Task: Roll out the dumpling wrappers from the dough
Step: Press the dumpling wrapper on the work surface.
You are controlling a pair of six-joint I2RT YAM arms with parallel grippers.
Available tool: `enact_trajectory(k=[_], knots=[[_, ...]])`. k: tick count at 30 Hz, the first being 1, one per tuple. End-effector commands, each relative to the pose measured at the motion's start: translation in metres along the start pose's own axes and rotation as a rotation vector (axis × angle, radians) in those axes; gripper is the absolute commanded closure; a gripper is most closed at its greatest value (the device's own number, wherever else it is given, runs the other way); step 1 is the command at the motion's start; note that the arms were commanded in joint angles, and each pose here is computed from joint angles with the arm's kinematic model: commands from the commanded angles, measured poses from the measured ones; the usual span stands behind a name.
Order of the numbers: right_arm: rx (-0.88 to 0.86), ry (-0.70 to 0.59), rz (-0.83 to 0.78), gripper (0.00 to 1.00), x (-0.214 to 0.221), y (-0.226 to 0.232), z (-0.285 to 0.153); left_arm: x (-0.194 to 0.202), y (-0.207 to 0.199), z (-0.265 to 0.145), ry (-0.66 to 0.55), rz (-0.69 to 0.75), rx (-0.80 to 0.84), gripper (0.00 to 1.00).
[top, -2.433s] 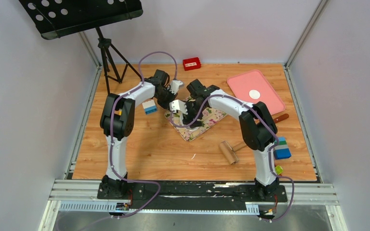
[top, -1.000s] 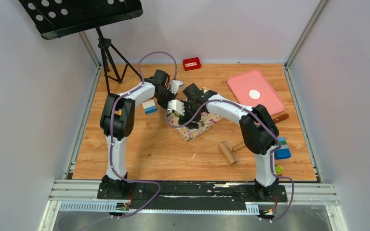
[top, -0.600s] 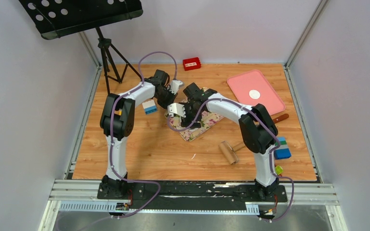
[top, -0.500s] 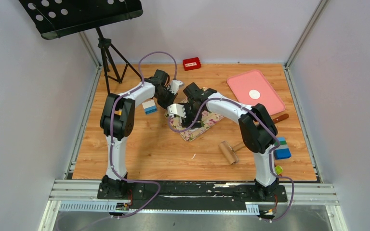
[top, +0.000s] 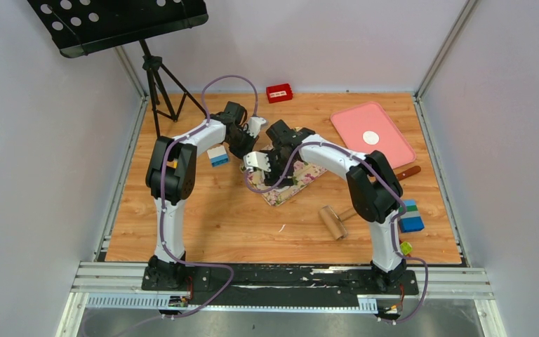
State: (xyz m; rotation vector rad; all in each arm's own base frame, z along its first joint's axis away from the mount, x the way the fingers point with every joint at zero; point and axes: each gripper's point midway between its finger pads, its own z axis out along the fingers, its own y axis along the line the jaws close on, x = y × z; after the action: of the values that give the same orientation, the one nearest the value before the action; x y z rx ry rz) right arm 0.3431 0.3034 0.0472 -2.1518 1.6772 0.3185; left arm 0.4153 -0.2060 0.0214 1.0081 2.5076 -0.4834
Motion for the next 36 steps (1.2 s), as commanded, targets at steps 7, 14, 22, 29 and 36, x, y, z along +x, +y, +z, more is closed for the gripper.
enact_trajectory(k=[7, 14, 22, 29, 36], knots=[[-0.097, 0.216, 0.274, 0.43, 0.052, 0.05, 0.034, 0.052, -0.001, 0.015, 0.169, -0.052, -0.023, 1.0], [-0.043, 0.285, 0.364, 0.43, 0.063, 0.05, 0.034, 0.052, 0.0, 0.015, 0.169, -0.053, -0.028, 1.0], [-0.022, 0.311, 0.429, 0.43, 0.065, 0.051, 0.033, 0.053, 0.001, 0.015, 0.172, -0.054, -0.034, 1.0], [-0.005, 0.325, 0.449, 0.41, 0.065, 0.049, 0.031, 0.053, 0.002, 0.015, 0.174, -0.056, -0.036, 1.0], [0.023, 0.3, 0.429, 0.33, 0.055, 0.038, 0.025, 0.053, 0.002, 0.016, 0.173, -0.056, -0.039, 1.0]])
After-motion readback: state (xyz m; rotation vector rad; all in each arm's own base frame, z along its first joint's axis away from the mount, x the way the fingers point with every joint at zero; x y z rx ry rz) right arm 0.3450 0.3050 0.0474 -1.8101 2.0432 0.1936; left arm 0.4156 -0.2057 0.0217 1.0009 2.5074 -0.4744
